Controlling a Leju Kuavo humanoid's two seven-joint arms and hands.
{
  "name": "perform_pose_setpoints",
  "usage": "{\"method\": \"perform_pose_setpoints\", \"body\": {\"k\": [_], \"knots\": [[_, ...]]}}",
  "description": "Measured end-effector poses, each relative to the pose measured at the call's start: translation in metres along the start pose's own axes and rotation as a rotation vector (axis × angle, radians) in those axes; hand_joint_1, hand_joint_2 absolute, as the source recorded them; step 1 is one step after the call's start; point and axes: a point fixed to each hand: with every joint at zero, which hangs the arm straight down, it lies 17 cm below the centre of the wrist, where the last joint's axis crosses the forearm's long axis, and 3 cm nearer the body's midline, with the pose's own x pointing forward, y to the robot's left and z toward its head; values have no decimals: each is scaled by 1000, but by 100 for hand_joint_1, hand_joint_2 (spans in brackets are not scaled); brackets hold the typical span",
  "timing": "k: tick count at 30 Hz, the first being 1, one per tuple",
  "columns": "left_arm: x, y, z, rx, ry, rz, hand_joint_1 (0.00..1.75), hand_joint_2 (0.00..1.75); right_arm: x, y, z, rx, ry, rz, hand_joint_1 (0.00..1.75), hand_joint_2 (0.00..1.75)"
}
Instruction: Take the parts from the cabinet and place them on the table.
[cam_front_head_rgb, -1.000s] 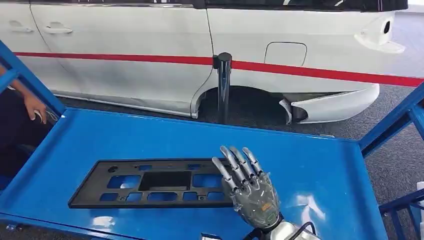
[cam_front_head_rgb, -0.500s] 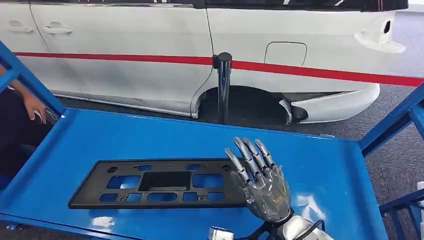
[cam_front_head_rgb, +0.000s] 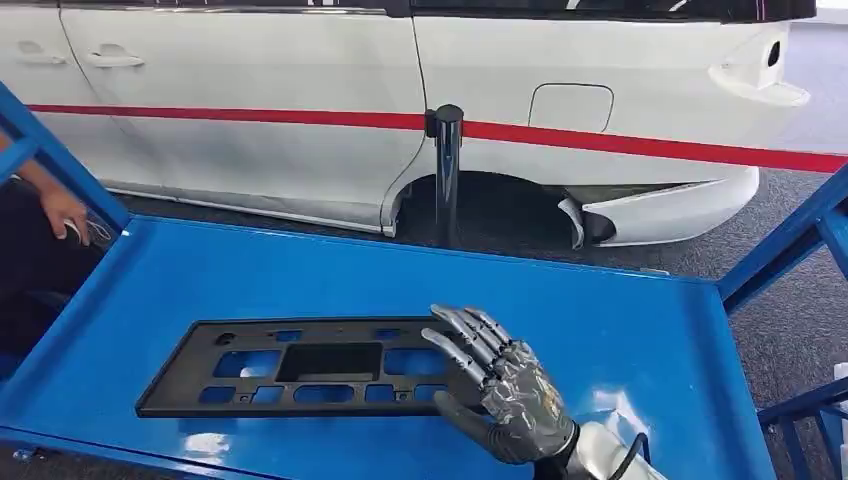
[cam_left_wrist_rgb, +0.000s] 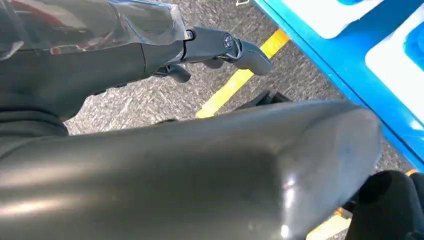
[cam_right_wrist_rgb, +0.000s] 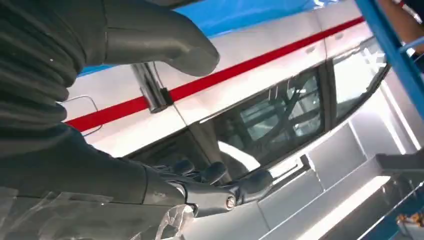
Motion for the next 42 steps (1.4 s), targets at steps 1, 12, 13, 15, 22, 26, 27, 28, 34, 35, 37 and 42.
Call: {"method": "perform_pose_setpoints", "body": {"k": [1, 12, 13, 15, 22, 26, 27, 28, 34, 35, 37, 42], "knots": [[1, 1, 0, 2, 0, -3, 0, 0, 4, 1, -3, 10, -17, 1, 0, 175], [6, 14, -3, 15, -7, -32, 0, 0, 44, 15, -32, 88, -179, -17, 0, 175], [6, 15, -3, 15, -6, -34, 0, 0, 46, 16, -33, 89, -184, -19, 0, 175], [6, 16, -3, 17, -7, -35, 0, 0, 49, 18, -35, 84, -197, -15, 0, 175], [9, 23, -4, 26, -10, -46, 0, 0, 58, 37, -38, 113, -241, 97, 0, 175], [8, 23, -4, 24, -8, -55, 0, 0, 61, 65, -33, 196, -265, 167, 0, 175], [9, 22, -4, 23, -8, -55, 0, 0, 62, 70, -32, 209, -270, 171, 0, 175], [8, 22, -4, 23, -8, -55, 0, 0, 63, 74, -30, 220, -275, 172, 0, 175], [8, 24, -4, 24, -3, -60, 0, 0, 68, 106, -19, 339, -311, 200, 0, 175], [8, 24, -4, 24, -4, -62, 0, 0, 70, 113, -17, 365, -324, 211, 0, 175], [9, 25, -4, 25, -5, -63, 0, 0, 72, 127, -10, 419, -343, 222, 0, 175], [9, 25, -4, 24, -3, -65, 0, 0, 76, 141, -5, 463, -375, 234, 0, 175]]}}
